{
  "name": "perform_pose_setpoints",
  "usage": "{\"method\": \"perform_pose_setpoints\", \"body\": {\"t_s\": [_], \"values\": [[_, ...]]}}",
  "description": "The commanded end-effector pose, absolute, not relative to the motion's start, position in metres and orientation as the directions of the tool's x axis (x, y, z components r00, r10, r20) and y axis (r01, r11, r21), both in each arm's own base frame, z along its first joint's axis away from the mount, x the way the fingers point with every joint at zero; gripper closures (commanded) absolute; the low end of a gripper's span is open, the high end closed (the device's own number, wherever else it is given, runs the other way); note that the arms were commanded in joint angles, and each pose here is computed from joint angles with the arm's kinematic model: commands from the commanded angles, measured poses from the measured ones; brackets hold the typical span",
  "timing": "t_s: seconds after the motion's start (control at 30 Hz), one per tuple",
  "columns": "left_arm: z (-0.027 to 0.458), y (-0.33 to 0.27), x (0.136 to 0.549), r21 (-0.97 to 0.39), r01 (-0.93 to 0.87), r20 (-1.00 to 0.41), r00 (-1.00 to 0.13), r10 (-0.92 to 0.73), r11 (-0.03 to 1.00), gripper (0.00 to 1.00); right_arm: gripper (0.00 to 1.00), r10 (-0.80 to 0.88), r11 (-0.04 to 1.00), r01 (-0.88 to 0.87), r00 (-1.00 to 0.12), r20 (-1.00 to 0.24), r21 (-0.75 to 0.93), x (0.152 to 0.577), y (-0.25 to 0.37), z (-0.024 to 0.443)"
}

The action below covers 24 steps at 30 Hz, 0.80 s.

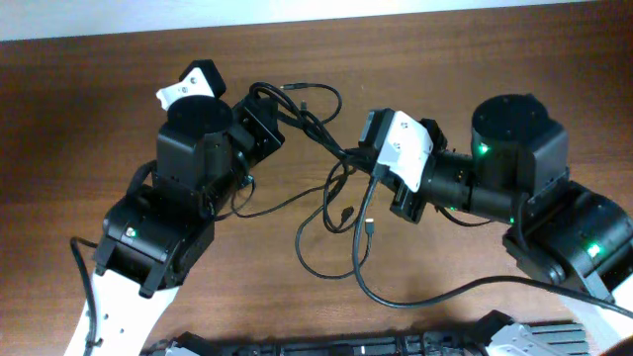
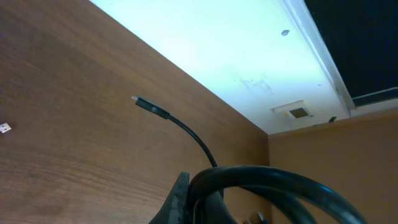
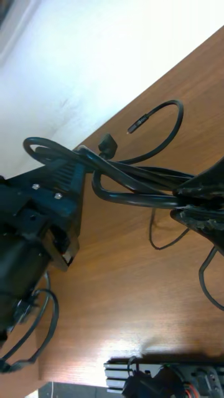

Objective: Untangle cables

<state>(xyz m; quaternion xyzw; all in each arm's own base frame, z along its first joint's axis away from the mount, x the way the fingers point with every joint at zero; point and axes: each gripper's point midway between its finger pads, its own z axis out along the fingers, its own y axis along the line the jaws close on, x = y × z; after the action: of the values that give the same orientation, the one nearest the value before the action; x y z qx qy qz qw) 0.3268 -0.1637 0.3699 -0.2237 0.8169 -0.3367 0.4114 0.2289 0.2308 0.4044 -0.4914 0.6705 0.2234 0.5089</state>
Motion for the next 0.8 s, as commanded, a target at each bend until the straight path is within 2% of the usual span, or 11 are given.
{"method": "perform_pose_setpoints", "body": {"t_s": [0.0,0.1,0.3,0.4,0.47,0.57,0.67,0.77], "values": [[0.381,-0.146,0.332,-0.738,-0.128,-0.535,-0.488,-0.69,0.662,1.0,0.96,-0.365,0.388,-0.893,0.078,-0.928,-0.228,0.207,0.227,0.432],[0.363,-0.145,0.336,-0.703,-0.18,-0.535,-0.504,-0.678,0.688,1.0,0.96,-0.302,0.348,-0.901,0.155,-0.941,-0.26,0.194,0.23,0.453],[0.35,-0.159,0.337,-0.698,-0.166,-0.505,-0.575,-0.643,0.696,1.0,0.96,-0.286,0.355,-0.894,0.175,-0.942,-0.274,0.19,0.227,0.46],[0.348,-0.159,0.336,-0.692,-0.169,-0.506,-0.581,-0.638,0.702,1.0,0.96,-0.245,0.402,-0.877,0.175,-0.954,-0.264,0.195,0.225,0.474],[0.346,-0.158,0.334,-0.687,-0.175,-0.504,-0.585,-0.636,0.705,1.0,0.96,-0.231,0.481,-0.845,0.135,-0.964,-0.234,0.207,0.219,0.478],[0.345,-0.156,0.334,-0.68,-0.184,-0.507,-0.581,-0.637,0.709,1.0,0.96,-0.204,0.491,-0.841,0.144,-0.968,-0.228,0.207,0.219,0.485],[0.342,-0.139,0.342,-0.642,-0.24,-0.552,-0.514,-0.656,0.728,1.0,0.96,-0.188,0.495,-0.837,0.158,-0.969,-0.232,0.207,0.219,0.491],[0.33,-0.145,0.342,-0.626,-0.251,-0.532,-0.555,-0.64,0.738,1.0,0.96,-0.178,0.499,-0.834,0.167,-0.97,-0.235,0.208,0.219,0.494]]}}
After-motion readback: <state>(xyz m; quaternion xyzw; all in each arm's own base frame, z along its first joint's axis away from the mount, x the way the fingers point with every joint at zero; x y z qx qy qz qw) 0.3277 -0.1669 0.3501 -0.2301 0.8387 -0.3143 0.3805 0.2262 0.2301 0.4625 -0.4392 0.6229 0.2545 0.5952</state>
